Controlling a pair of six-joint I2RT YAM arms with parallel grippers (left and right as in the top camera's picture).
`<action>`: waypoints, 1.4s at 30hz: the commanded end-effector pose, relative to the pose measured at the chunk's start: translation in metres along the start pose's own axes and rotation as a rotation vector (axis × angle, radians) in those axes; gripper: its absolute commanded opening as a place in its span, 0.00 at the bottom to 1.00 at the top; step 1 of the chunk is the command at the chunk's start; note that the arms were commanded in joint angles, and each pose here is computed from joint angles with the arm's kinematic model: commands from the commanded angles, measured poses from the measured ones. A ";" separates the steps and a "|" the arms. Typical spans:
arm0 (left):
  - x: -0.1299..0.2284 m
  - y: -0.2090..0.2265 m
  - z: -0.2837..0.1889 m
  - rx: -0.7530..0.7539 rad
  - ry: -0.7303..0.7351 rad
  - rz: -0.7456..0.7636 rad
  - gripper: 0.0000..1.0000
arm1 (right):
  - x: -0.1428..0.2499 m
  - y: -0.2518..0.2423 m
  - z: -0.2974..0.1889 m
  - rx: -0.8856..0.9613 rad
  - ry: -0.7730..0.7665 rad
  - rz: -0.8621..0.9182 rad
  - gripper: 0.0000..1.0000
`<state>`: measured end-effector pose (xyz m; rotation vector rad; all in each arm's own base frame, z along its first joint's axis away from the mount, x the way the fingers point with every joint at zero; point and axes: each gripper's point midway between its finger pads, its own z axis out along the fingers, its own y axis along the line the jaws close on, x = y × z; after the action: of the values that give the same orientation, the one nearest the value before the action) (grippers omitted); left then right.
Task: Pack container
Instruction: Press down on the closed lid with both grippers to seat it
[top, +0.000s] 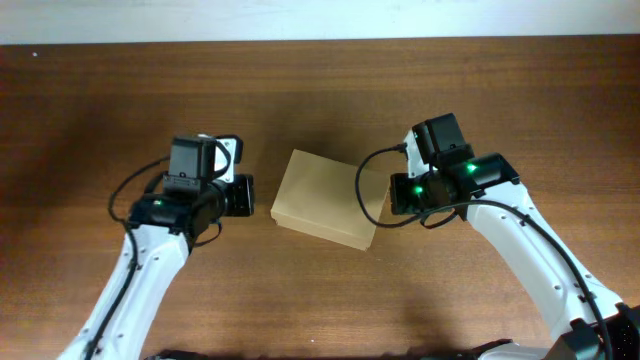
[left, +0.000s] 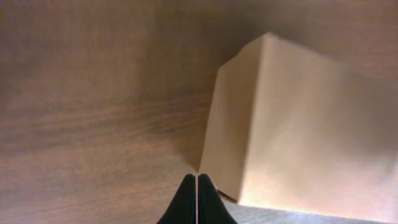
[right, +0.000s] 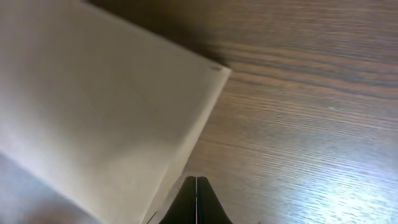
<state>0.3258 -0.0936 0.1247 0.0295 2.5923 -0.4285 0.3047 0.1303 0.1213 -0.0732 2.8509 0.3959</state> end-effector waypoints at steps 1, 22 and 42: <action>0.020 0.002 0.022 0.034 0.057 -0.075 0.02 | -0.006 -0.010 0.005 0.066 -0.010 0.068 0.04; 0.041 -0.030 0.063 0.241 0.165 -0.101 0.02 | -0.033 0.007 0.043 -0.034 -0.038 0.073 0.04; 0.050 -0.047 0.065 0.247 0.187 -0.046 0.02 | -0.047 0.007 0.042 -0.031 -0.096 0.060 0.04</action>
<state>0.3147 -0.1515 0.0616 0.0737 2.7028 -0.7475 0.3598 0.1398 0.0908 0.0435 2.7614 0.3995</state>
